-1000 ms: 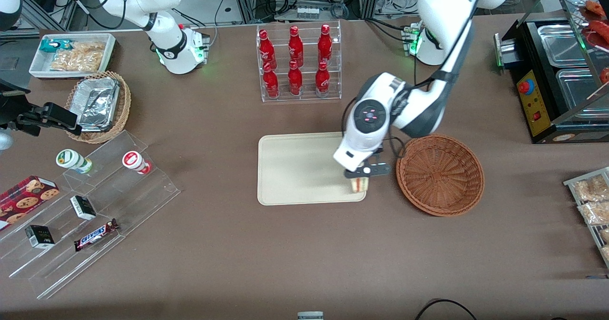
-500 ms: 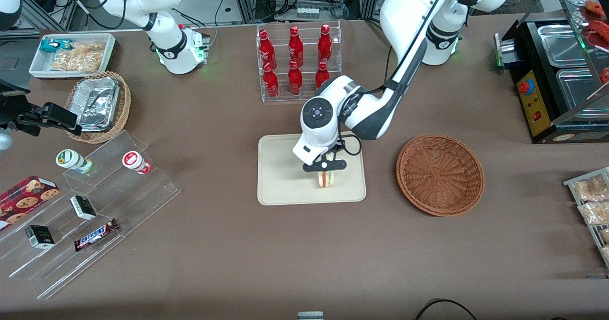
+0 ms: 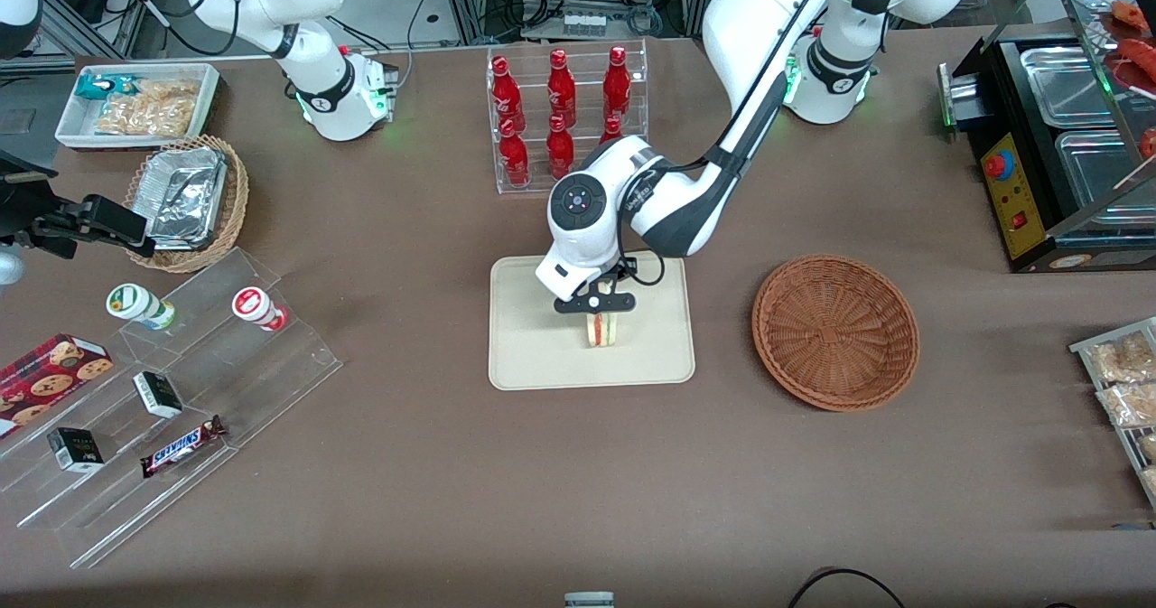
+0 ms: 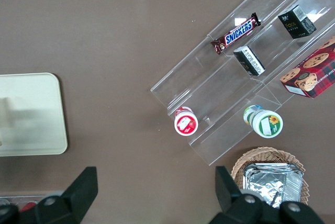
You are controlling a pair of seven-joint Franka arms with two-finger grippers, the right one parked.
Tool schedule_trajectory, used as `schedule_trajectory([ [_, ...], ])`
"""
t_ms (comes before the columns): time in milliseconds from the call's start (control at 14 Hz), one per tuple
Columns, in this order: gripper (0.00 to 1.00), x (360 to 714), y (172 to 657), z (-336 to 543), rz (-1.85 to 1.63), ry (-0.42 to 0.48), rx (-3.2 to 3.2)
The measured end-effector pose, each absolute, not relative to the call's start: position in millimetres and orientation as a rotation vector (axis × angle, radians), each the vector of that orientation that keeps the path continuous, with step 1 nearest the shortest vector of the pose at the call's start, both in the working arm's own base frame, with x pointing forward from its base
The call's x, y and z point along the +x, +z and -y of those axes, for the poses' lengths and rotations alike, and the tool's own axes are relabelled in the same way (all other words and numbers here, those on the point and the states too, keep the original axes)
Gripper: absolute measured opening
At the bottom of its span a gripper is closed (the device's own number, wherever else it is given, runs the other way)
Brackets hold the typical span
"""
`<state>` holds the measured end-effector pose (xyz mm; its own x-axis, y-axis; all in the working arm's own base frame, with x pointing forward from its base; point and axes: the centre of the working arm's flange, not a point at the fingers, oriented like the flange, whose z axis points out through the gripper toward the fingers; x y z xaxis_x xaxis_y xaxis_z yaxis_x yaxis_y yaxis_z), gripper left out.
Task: Place sandwich from basket to tray
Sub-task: 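Lower the sandwich onto the tray and open the left gripper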
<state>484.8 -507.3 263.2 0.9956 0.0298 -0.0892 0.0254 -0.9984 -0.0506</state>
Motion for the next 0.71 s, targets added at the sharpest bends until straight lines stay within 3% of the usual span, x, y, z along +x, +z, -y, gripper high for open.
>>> schedule_trajectory([
  [357, 0.14, 489, 240, 508, 0.076, 0.115, -3.104],
  [500, 0.29, 491, 240, 508, 0.083, 0.111, -3.106],
  [714, 0.60, 494, 251, 511, 0.093, 0.088, -3.123],
])
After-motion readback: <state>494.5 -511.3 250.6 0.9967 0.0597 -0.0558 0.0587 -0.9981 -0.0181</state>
